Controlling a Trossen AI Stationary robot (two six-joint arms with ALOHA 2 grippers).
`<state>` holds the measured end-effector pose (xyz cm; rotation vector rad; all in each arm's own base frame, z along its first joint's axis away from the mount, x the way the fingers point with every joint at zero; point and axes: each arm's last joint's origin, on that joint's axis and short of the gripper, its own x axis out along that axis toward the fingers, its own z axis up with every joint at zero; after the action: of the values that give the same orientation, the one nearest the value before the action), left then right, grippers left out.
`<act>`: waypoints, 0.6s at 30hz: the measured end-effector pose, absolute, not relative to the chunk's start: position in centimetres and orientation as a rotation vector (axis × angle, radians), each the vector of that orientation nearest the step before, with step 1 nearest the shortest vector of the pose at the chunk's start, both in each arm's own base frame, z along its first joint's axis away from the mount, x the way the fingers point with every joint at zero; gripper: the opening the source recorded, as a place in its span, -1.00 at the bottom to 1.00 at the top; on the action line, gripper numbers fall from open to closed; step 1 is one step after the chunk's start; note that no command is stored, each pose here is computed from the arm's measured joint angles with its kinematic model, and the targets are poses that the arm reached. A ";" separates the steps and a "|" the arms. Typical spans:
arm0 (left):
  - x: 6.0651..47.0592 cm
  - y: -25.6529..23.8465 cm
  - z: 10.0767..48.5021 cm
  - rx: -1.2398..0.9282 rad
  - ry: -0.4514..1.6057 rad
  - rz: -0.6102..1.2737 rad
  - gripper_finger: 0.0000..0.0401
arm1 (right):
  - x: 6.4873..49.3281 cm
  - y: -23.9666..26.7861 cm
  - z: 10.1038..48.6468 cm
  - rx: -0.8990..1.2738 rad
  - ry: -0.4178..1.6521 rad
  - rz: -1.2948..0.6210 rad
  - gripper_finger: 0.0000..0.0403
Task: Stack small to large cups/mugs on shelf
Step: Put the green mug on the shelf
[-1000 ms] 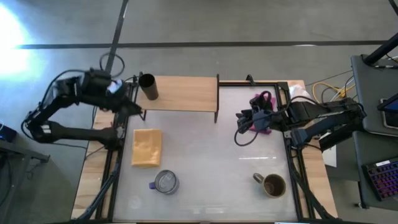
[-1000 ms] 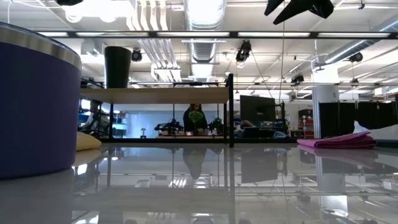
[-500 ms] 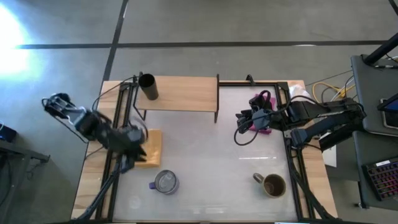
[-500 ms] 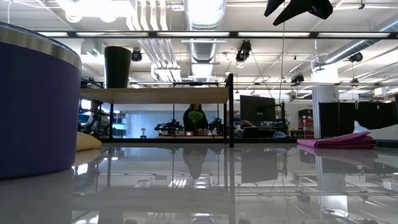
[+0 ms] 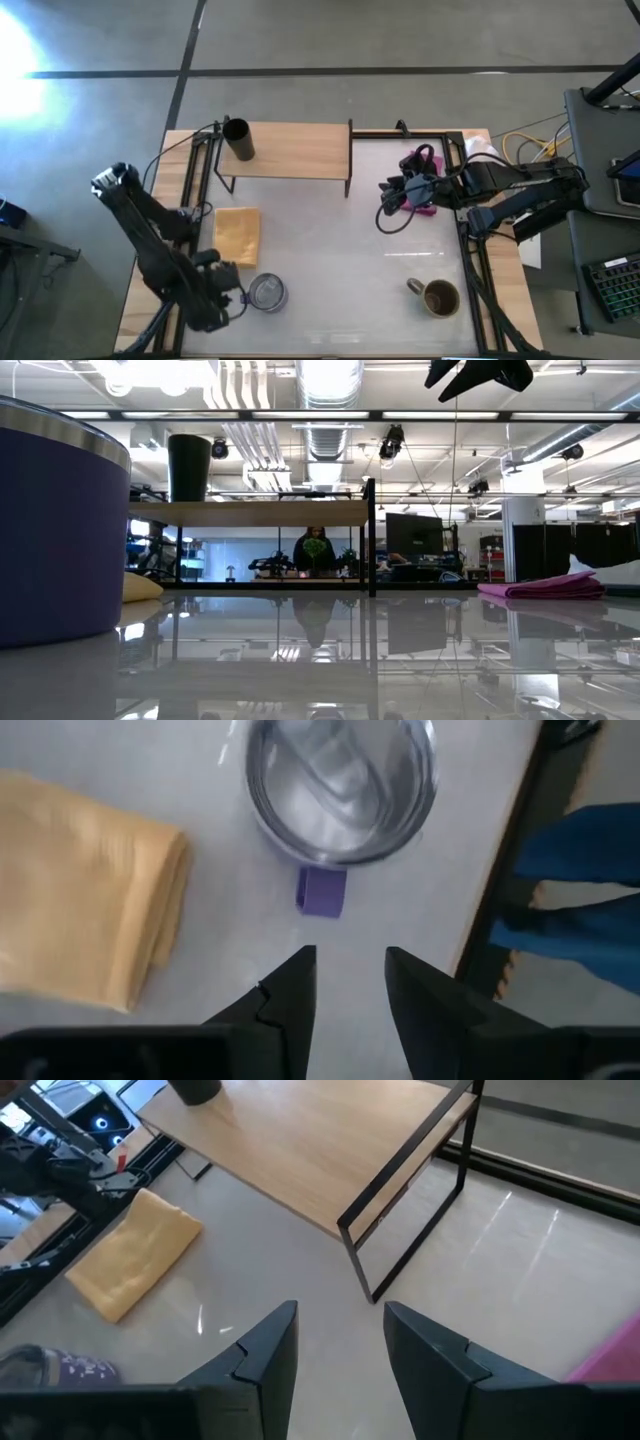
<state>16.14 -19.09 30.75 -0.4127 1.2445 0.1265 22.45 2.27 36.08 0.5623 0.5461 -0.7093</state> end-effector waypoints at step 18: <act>17.5 -21.9 27.8 -0.357 1.278 0.216 -0.04 | 22.5 2.4 36.1 0.532 0.571 -0.667 -0.29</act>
<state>17.48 -21.87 27.81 -0.3572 1.2782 0.2164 22.49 2.38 36.10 0.5323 0.5715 -0.6675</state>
